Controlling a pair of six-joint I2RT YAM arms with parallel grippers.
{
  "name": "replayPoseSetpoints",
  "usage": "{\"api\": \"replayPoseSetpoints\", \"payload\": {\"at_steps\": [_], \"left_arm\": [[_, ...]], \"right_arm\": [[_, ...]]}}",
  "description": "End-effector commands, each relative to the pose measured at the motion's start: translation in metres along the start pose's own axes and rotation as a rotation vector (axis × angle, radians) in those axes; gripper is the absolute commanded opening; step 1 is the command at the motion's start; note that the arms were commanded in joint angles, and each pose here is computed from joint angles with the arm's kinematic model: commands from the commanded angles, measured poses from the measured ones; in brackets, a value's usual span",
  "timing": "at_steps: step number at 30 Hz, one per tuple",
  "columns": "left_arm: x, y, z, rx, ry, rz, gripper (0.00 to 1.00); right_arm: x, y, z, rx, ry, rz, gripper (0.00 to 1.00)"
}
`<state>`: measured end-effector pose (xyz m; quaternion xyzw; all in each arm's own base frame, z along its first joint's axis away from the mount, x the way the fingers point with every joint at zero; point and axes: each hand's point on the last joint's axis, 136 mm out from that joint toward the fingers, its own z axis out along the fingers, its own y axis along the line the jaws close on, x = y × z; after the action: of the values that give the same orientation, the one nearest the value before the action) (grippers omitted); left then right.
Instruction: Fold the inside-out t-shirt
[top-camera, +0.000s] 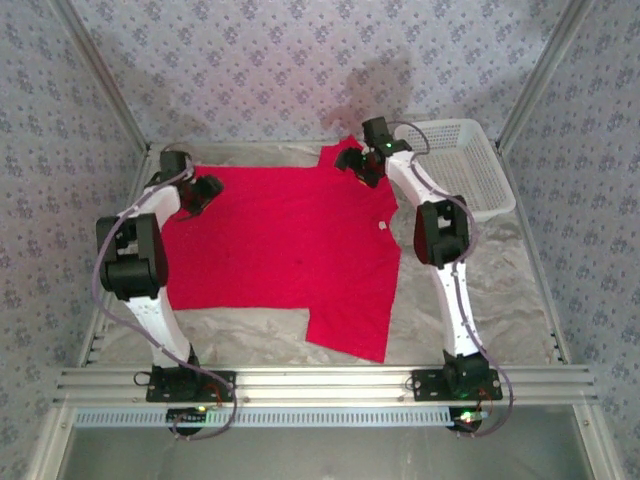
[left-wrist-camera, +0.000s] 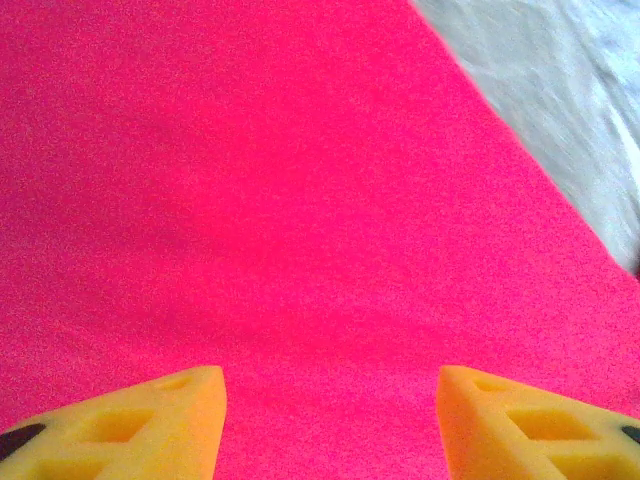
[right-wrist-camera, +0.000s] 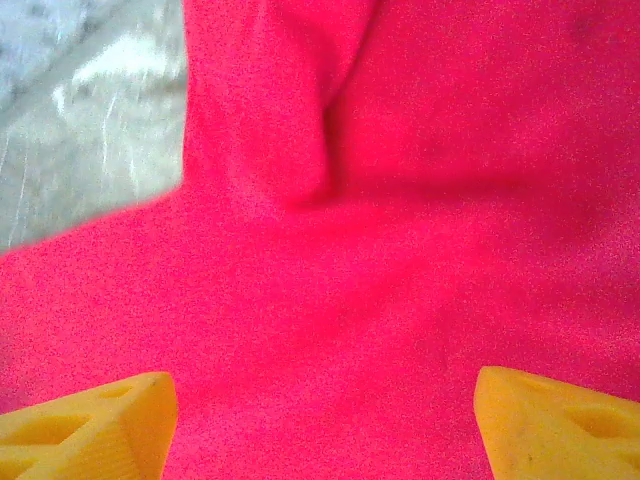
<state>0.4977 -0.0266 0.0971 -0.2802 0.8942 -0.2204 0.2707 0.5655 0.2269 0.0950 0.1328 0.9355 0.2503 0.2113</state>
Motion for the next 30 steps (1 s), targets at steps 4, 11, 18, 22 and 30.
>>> {"api": "replayPoseSetpoints", "payload": {"at_steps": [4, 11, 18, 22, 30], "left_arm": [[0.039, 0.009, -0.004, -0.006, 0.064, 0.019, 0.58], [0.042, 0.025, 0.022, -0.046, 0.099, 0.009, 0.58], [0.031, 0.035, 0.07, -0.064, 0.146, -0.036, 0.58], [0.02, 0.03, 0.09, -0.059, 0.142, -0.042, 0.58], [0.003, 0.018, 0.099, -0.04, 0.121, -0.037, 0.59]], "right_arm": [[0.054, -0.002, -0.025, -0.033, 0.065, -0.024, 0.8], [0.071, -0.036, 0.006, 0.05, 0.105, -0.001, 0.8], [0.062, -0.076, 0.045, 0.147, 0.141, 0.019, 0.8], [0.042, -0.094, 0.064, 0.178, 0.147, 0.056, 0.8], [-0.002, -0.089, 0.069, 0.142, 0.081, 0.068, 0.8]]}}
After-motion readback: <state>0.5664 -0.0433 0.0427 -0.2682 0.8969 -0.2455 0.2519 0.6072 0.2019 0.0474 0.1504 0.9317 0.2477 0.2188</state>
